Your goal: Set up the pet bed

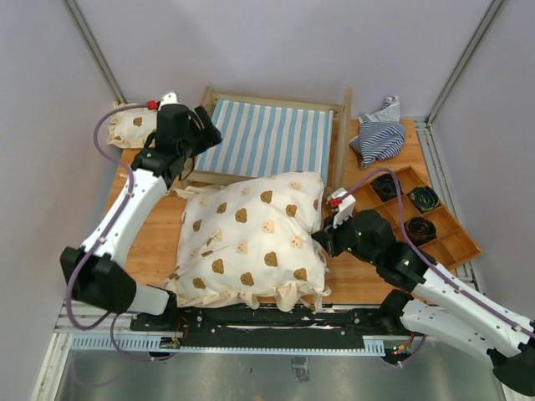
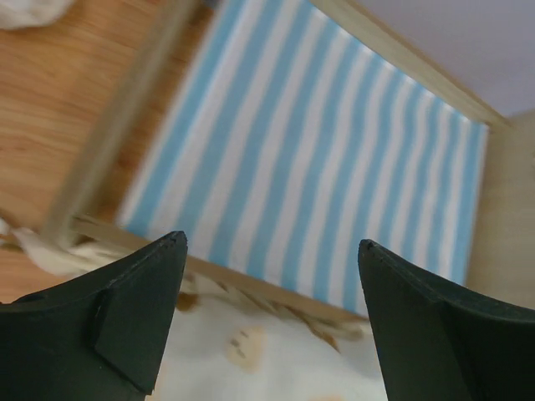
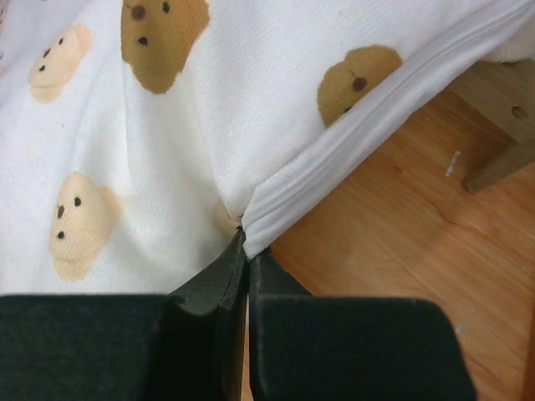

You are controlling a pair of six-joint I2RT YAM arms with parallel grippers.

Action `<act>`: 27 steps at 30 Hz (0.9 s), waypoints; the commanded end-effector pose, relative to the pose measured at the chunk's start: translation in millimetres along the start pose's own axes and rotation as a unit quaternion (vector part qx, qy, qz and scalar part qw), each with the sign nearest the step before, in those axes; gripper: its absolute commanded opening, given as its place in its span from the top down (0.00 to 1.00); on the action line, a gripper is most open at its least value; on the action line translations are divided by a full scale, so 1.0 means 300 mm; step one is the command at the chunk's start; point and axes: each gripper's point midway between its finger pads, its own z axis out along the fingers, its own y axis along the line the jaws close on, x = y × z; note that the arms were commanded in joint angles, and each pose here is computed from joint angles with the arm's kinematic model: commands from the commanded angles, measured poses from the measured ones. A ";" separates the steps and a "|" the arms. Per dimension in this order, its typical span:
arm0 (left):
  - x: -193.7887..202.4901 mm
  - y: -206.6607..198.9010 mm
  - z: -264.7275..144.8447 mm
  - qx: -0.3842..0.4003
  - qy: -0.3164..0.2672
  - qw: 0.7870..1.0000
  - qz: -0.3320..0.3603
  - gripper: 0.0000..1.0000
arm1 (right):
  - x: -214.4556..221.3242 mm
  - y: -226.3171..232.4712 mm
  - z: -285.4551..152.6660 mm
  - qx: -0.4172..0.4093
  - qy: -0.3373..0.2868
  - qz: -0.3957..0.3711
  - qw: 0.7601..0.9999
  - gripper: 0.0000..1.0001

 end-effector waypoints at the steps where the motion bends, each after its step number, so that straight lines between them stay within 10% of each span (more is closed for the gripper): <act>1: -0.056 0.294 0.178 -0.141 0.017 0.989 0.029 0.15 | -0.001 -0.050 -0.069 0.034 -0.014 -0.034 0.999 1.00; 13: 0.015 0.529 0.491 -0.220 0.103 0.965 0.094 0.35 | 0.004 -0.030 -0.108 0.014 -0.032 -0.021 0.999 1.00; 20: 0.084 0.515 0.380 -0.205 0.129 0.968 0.069 0.81 | -0.055 0.012 -0.151 -0.014 -0.049 -0.017 0.999 1.00; 27: 0.204 0.536 0.227 -0.194 0.148 0.969 0.043 0.96 | -0.098 0.049 -0.212 -0.041 -0.066 -0.014 0.997 1.00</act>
